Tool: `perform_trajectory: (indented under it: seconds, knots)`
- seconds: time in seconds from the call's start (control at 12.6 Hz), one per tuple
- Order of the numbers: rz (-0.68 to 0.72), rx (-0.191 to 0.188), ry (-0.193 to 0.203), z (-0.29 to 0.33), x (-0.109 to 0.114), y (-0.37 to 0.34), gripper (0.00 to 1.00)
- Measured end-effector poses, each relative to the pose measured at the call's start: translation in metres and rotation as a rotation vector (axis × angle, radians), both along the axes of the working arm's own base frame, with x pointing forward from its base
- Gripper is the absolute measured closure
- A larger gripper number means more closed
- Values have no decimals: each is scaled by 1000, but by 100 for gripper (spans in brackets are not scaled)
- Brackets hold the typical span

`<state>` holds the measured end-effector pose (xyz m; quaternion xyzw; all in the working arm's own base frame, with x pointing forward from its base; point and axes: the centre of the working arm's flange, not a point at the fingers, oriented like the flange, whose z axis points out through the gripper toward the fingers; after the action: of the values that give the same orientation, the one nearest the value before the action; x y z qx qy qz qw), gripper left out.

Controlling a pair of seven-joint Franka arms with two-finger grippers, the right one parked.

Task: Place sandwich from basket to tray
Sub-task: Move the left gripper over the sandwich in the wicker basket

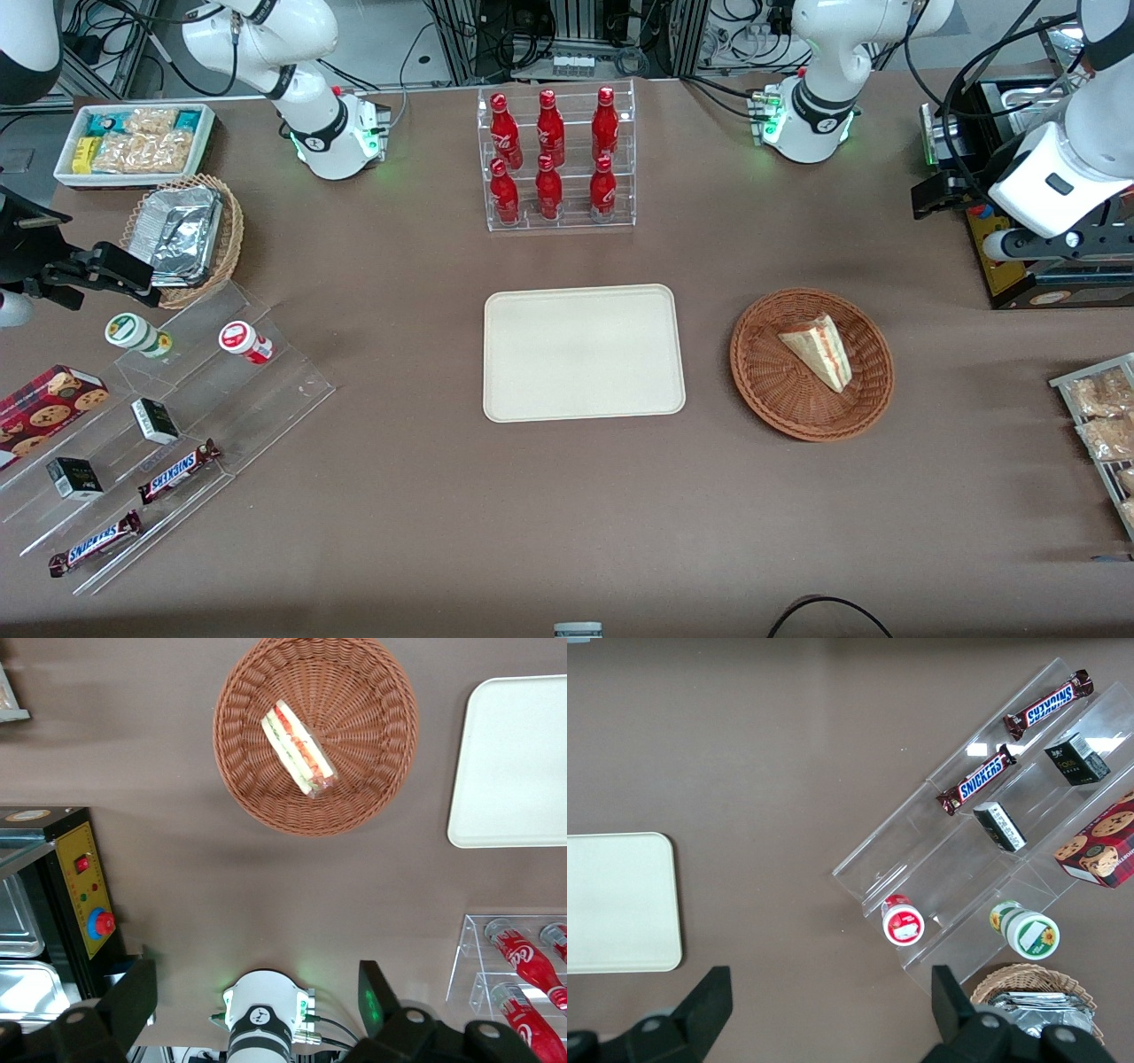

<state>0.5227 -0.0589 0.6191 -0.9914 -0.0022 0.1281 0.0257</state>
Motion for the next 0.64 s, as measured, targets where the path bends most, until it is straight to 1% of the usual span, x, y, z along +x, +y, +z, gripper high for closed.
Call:
perform_trajectory:
  seconds: [0.16, 0.32, 0.48, 0.64]
  knots:
    - [-1, 1, -1, 0, 0, 1, 0]
    - [-3, 1, 9, -7, 2, 1, 0]
    - [-9, -1, 14, -39, 13, -1, 0]
    - [-14, -3, 18, -87, 22, -3, 0]
